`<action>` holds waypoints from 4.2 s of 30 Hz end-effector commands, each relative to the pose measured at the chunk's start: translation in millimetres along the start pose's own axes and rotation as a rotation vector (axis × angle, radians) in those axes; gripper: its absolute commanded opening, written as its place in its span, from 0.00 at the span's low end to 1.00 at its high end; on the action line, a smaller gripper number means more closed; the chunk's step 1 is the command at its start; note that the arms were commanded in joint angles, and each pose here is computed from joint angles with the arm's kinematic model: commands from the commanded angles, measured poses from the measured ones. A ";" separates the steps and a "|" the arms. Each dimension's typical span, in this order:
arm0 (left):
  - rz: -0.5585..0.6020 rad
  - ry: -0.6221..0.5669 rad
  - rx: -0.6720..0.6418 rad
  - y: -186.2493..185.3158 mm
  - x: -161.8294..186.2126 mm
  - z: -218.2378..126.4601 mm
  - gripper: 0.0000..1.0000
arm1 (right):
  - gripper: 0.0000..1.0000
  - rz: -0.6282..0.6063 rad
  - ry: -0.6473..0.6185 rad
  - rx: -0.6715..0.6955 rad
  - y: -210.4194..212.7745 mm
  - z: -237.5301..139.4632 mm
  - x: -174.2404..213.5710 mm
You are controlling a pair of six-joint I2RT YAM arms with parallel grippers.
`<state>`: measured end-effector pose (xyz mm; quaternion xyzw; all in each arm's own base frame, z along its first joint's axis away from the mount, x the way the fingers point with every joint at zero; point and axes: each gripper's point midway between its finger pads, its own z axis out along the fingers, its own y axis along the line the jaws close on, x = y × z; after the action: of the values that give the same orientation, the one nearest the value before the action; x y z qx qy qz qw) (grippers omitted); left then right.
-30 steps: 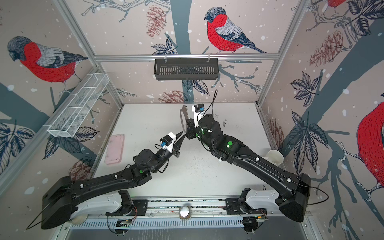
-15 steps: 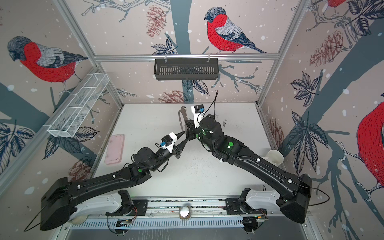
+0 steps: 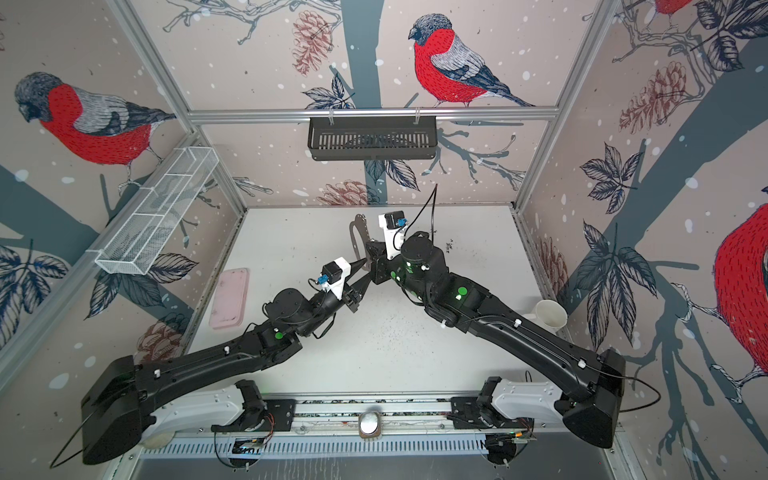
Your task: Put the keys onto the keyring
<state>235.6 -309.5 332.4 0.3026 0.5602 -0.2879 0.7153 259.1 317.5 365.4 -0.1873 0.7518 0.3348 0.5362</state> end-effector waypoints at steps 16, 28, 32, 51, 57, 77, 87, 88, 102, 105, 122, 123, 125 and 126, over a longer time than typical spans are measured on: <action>0.000 -0.024 0.039 -5.5 -7.8 -0.4 0.03 | 0.00 0.000 -0.047 -0.026 7.5 -2.7 -12.0; 0.025 -0.032 0.022 -2.4 -11.8 -2.2 0.00 | 0.00 -0.006 -0.052 -0.002 2.1 -4.4 -11.1; 0.031 -0.046 0.009 0.1 -14.5 -4.1 0.00 | 0.00 0.004 -0.069 0.011 -3.7 -8.7 -12.0; 0.035 -0.086 0.023 0.7 -23.4 -14.1 0.00 | 0.07 -0.005 -0.040 -0.002 -4.7 -6.5 -6.2; 0.034 -0.098 0.041 -1.8 -25.9 -16.9 0.00 | 0.07 -0.015 -0.006 -0.018 -2.7 -2.1 -3.3; 0.108 0.001 0.059 -3.9 -17.7 -12.1 0.00 | 0.01 -0.102 0.258 0.009 -11.6 20.3 31.3; 0.071 0.055 0.056 2.3 -20.1 -4.8 0.00 | 0.29 -0.073 0.201 -0.019 -24.2 3.9 15.6; 0.067 0.071 0.063 1.4 -19.4 -2.8 0.00 | 0.29 -0.071 0.204 -0.016 -26.7 4.8 18.0; 0.077 0.244 0.189 -8.8 -11.9 10.3 0.00 | 0.24 -0.148 0.007 -0.039 -39.4 -38.5 -3.8; 0.072 0.262 0.253 -14.3 -11.5 9.3 0.00 | 0.20 -0.179 -0.008 -0.070 -36.7 -42.6 0.1; 0.062 0.296 0.411 -29.4 -12.4 8.1 0.00 | 0.15 -0.357 0.009 -0.343 14.6 -62.3 40.0; 0.060 0.300 0.419 -30.7 -11.3 8.1 0.00 | 0.15 -0.361 0.013 -0.343 14.8 -61.5 40.8; 0.057 0.308 0.432 -32.3 -9.4 8.2 0.00 | 0.15 -0.365 0.017 -0.343 15.0 -60.6 41.9; 0.055 0.309 0.435 -32.8 -8.8 8.7 0.00 | 0.15 -0.368 0.018 -0.346 15.5 -60.4 42.7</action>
<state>225.0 -330.5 332.0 0.4858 0.6044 -0.3089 0.5507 196.6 284.8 333.0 -0.4000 0.6618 0.3480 0.5301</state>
